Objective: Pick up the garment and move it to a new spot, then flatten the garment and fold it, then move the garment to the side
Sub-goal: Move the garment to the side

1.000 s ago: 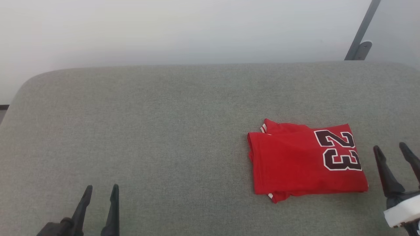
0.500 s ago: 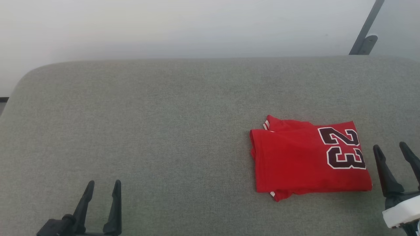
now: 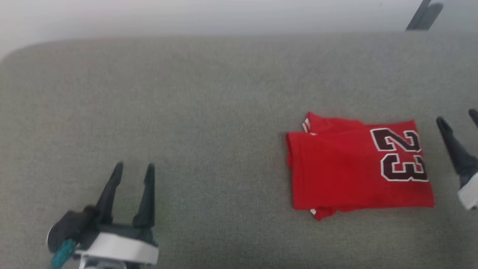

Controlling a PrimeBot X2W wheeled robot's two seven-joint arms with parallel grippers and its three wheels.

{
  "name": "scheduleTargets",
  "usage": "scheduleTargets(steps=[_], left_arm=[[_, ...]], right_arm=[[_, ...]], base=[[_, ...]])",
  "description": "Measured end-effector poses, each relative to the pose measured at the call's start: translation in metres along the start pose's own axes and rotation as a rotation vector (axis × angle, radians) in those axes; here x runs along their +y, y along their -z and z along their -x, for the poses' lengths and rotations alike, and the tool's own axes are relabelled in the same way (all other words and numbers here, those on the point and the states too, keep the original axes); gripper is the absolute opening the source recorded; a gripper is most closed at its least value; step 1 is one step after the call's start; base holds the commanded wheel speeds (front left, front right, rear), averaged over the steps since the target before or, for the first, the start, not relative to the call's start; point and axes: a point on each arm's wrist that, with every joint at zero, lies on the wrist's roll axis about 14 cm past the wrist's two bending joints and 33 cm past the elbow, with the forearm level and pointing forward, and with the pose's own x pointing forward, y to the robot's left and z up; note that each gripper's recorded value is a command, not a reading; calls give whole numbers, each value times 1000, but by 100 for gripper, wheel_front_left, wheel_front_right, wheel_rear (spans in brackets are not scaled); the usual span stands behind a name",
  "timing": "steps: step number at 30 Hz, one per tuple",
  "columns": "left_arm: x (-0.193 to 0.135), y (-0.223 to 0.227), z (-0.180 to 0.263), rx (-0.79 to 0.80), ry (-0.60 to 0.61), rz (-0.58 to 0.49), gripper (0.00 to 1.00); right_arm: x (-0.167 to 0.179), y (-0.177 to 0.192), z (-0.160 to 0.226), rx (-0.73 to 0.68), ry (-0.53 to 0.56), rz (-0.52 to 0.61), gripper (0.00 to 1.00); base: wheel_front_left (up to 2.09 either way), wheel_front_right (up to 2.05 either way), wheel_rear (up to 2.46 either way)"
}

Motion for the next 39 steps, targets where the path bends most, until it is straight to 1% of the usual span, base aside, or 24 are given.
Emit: scheduleTargets(steps=[5,7,8,11,15,19,22,23,24,25,26,29,33,35,36,39], left_arm=[[-9,9,-24,9,31,12,100],[-9,14,-31,18,35,13,100],[-9,17,-34,23,37,14,100],[-10,24,-46,32,45,16,100],[-9,39,-56,61,51,17,100],[-8,51,-68,81,63,13,100],[-6,60,-75,97,66,11,100],[-6,63,-77,102,68,9,100],[-6,66,-78,107,71,8,100],[-6,68,-80,111,75,6,100],[-7,70,-82,115,83,5,100],[-14,73,-87,116,112,2,100],[-27,73,-101,99,170,-8,100],[-36,70,-112,75,208,-13,100],[-45,68,-123,55,253,-25,100],[-62,70,-143,25,332,-47,100]], right_arm=[[-12,25,-23,213,-16,32,100],[-15,39,-30,306,-21,8,100],[-14,50,-29,375,-32,12,100],[-11,85,-25,564,-54,-43,100],[-2,122,-17,760,-90,-79,100],[10,147,-16,864,-121,-117,100],[14,157,-21,895,-131,-134,100],[16,159,-23,901,-135,-135,85],[16,161,-24,902,-136,-136,43],[16,162,-25,899,-134,-140,27],[17,162,-27,890,-132,-144,0],[15,156,-31,833,-111,-173,0],[-2,148,-29,753,-44,-195,0],[-25,142,-25,713,25,-187,0],[-53,136,-19,675,111,-184,0],[-91,130,-14,618,227,-176,0]], base=[[0,0,0],[0,0,0],[0,0,0],[0,0,0],[0,0,0],[0,0,0],[0,0,0],[0,0,0],[0,0,0],[0,0,0],[0,0,0],[0,0,0],[0,0,0],[0,0,0],[0,0,0],[0,0,0]])
